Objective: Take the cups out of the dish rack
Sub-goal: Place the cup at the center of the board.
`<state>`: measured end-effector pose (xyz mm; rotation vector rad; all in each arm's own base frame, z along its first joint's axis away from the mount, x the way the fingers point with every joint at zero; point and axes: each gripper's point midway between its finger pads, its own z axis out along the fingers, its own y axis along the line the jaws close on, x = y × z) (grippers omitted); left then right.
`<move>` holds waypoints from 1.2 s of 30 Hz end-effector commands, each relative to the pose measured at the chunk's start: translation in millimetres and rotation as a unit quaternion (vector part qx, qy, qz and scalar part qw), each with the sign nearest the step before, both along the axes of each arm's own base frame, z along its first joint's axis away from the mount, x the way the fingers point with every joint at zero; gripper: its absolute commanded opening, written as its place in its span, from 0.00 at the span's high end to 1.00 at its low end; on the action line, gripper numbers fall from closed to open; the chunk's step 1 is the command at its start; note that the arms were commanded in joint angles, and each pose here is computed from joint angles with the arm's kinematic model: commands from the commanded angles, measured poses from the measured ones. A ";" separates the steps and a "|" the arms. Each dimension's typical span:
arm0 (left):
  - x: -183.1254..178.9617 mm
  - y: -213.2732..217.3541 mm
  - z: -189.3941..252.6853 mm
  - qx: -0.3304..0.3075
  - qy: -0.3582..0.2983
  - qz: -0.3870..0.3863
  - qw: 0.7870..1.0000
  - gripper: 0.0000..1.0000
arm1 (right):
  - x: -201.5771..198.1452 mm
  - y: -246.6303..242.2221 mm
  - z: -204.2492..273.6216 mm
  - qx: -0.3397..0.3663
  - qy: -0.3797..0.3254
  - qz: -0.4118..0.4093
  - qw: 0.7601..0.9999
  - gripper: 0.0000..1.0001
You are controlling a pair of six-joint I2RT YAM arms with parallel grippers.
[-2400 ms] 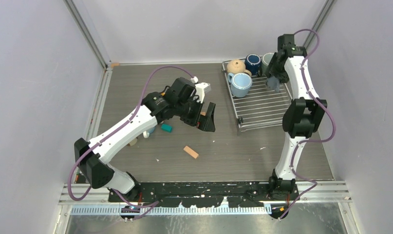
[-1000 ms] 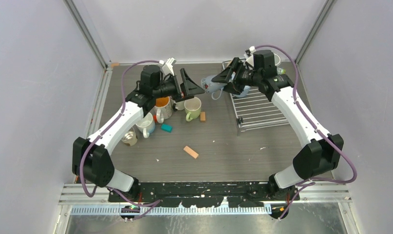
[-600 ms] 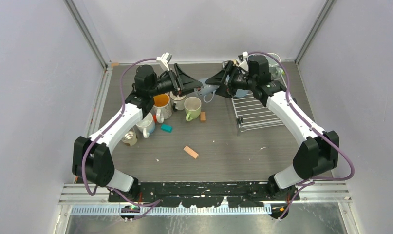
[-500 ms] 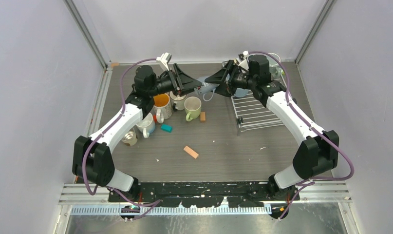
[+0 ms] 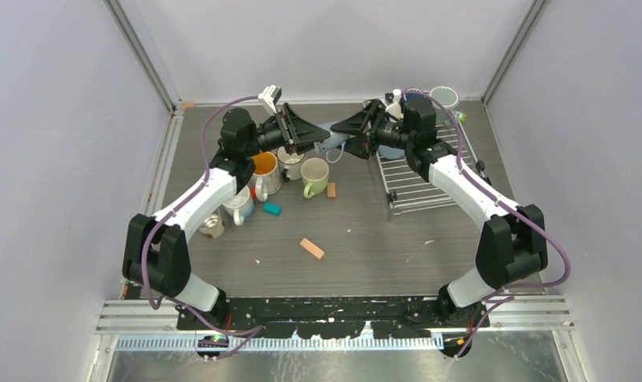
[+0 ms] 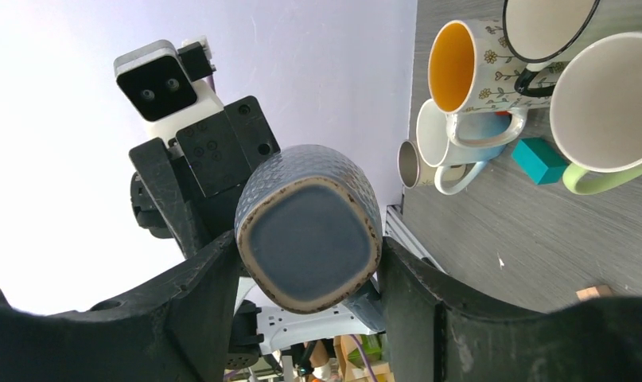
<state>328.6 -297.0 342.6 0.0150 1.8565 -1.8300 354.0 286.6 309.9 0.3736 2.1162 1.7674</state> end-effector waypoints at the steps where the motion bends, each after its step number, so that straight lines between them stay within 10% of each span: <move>1: -5.5 -1.1 12.8 -0.019 -0.029 -0.013 0.999 0.59 | -10.9 9.3 35.0 0.043 -0.048 0.023 0.998 0.66; 11: -2.9 -1.6 5.9 -0.010 -0.021 -0.010 1.000 1.00 | -15.6 10.7 33.2 0.044 -0.048 0.019 0.998 0.65; 20: -12.8 5.0 -5.2 0.055 -0.032 -0.006 0.998 1.00 | -18.9 -9.9 17.3 -0.062 -0.070 -0.031 0.995 0.03; 36: -50.5 46.7 -53.8 0.244 -0.006 0.019 0.970 1.00 | -28.3 -74.8 -17.1 -0.273 -0.096 -0.123 0.949 0.00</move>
